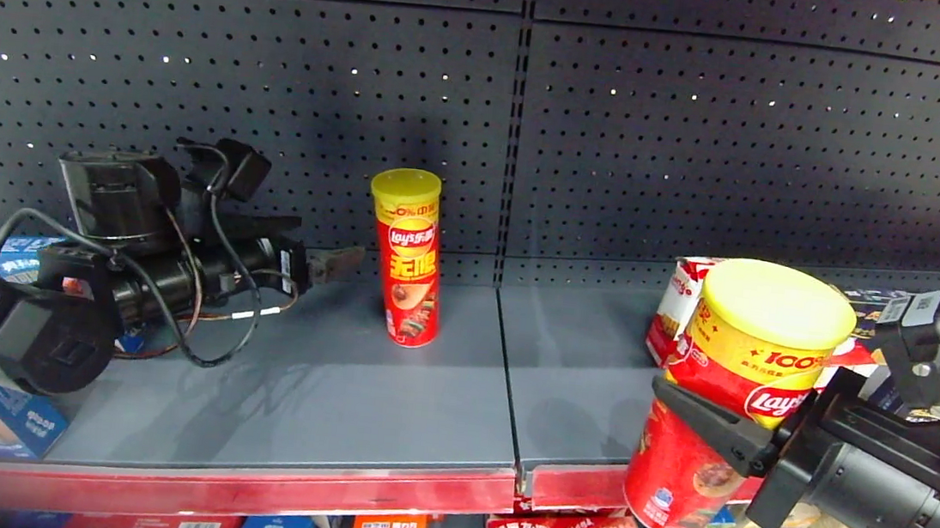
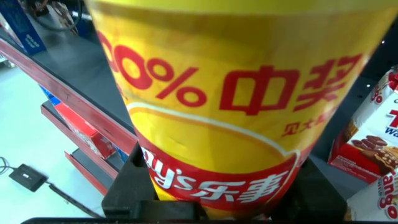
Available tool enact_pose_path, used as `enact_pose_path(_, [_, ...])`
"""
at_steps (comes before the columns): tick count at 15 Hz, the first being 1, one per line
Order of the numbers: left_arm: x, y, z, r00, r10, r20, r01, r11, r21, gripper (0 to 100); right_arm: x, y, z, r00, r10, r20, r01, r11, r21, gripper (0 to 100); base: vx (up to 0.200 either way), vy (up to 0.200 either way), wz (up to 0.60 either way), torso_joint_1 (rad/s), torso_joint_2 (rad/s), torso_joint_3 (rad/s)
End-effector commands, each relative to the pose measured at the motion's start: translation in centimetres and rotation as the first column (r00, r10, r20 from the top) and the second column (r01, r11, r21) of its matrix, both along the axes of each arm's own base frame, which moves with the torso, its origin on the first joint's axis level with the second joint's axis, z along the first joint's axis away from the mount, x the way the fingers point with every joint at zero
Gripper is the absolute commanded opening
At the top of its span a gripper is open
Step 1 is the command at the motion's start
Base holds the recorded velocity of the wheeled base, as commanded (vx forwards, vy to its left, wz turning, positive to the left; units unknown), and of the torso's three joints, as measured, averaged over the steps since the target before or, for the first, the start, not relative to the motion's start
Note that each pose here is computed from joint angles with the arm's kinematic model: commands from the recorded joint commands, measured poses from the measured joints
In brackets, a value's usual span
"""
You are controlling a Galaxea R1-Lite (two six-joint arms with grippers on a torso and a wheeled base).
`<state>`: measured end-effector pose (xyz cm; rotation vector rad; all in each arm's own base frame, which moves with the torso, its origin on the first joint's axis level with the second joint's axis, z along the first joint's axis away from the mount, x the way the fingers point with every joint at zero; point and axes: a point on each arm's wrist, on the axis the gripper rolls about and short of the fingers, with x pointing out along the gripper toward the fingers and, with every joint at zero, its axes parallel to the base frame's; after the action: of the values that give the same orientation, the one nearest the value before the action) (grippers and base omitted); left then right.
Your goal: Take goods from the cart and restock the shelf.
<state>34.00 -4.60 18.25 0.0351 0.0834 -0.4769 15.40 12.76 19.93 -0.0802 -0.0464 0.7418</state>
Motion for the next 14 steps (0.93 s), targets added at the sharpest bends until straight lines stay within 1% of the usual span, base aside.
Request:
enact_pose_path(1, [0.4, 0.2, 0.8, 0.998, -0.056, 0.033, 0.057, 0.998, -0.014, 100, 0.0, 0.0, -0.1, 1.000, -0.002, -0.002, 0.002, 1.000, -0.002, 0, 0.000, 0.000, 0.00, 0.000, 0.00, 0.000])
enact_pose_path(2, [0.1, 0.1, 0.7, 0.990, -0.140, 0.029, 0.140, 0.990, -0.018, 100, 0.0, -0.1, -0.1, 1.000, -0.001, -0.003, 0.001, 1.000, -0.003, 0, 0.000, 0.000, 0.00, 0.000, 0.00, 0.000])
enact_pose_path(4, [0.3, 0.0, 0.3, 0.983, -0.179, 0.026, 0.180, 0.984, -0.018, 100, 0.0, -0.1, -0.1, 1.000, -0.002, -0.003, 0.002, 1.000, -0.003, 0, 0.000, 0.000, 0.00, 0.000, 0.00, 0.000])
enact_pose_path(6, [0.9, -0.2, -0.4, 0.974, -0.223, 0.051, 0.224, 0.974, -0.019, 100, 0.1, -0.2, -0.3, 1.000, -0.008, -0.007, 0.008, 1.000, -0.006, 0, 0.000, 0.000, 0.00, 0.000, 0.00, 0.000])
enact_pose_path(9, [1.2, -0.3, -0.9, 0.970, -0.225, 0.089, 0.227, 0.974, -0.018, 100, 0.1, -0.1, -0.3, 1.000, -0.007, -0.008, 0.007, 1.000, -0.007, 0, 0.000, 0.000, 0.00, 0.000, 0.00, 0.000])
enact_pose_path(10, [1.6, -0.3, -1.4, 0.971, -0.228, 0.074, 0.230, 0.973, -0.024, 100, 0.2, -0.1, -0.3, 1.000, -0.004, -0.008, 0.004, 1.000, -0.007, 0, 0.000, 0.000, 0.00, 0.000, 0.00, 0.000])
enact_pose_path(11, [2.6, -0.3, -3.0, 0.972, -0.230, 0.052, 0.231, 0.973, -0.023, 100, 0.3, 0.0, -0.2, 1.000, -0.004, -0.008, 0.004, 1.000, -0.007, 0, 0.000, 0.000, 0.00, 0.000, 0.00, 0.000])
enact_pose_path(12, [3.0, -0.4, -3.5, 0.969, -0.237, 0.064, 0.239, 0.971, -0.020, 100, 0.4, 0.1, -0.3, 1.000, -0.004, -0.009, 0.004, 1.000, -0.008, 0, 0.000, 0.000, 0.00, 0.000, 0.00, 0.000])
enact_pose_path(13, [3.5, -0.5, -4.1, 0.960, -0.260, 0.101, 0.263, 0.964, -0.021, 100, 0.5, 0.2, -0.3, 1.000, -0.004, -0.009, 0.004, 1.000, -0.008, 0, 0.000, 0.000, 0.00, 0.000, 0.00, 0.000])
enact_pose_path(14, [4.2, -0.6, -5.3, 0.945, -0.294, 0.141, 0.300, 0.954, -0.018, 100, 0.5, 0.2, -0.2, 1.000, -0.004, -0.008, 0.004, 1.000, -0.007, 0, 0.000, 0.000, 0.00, 0.000, 0.00, 0.000])
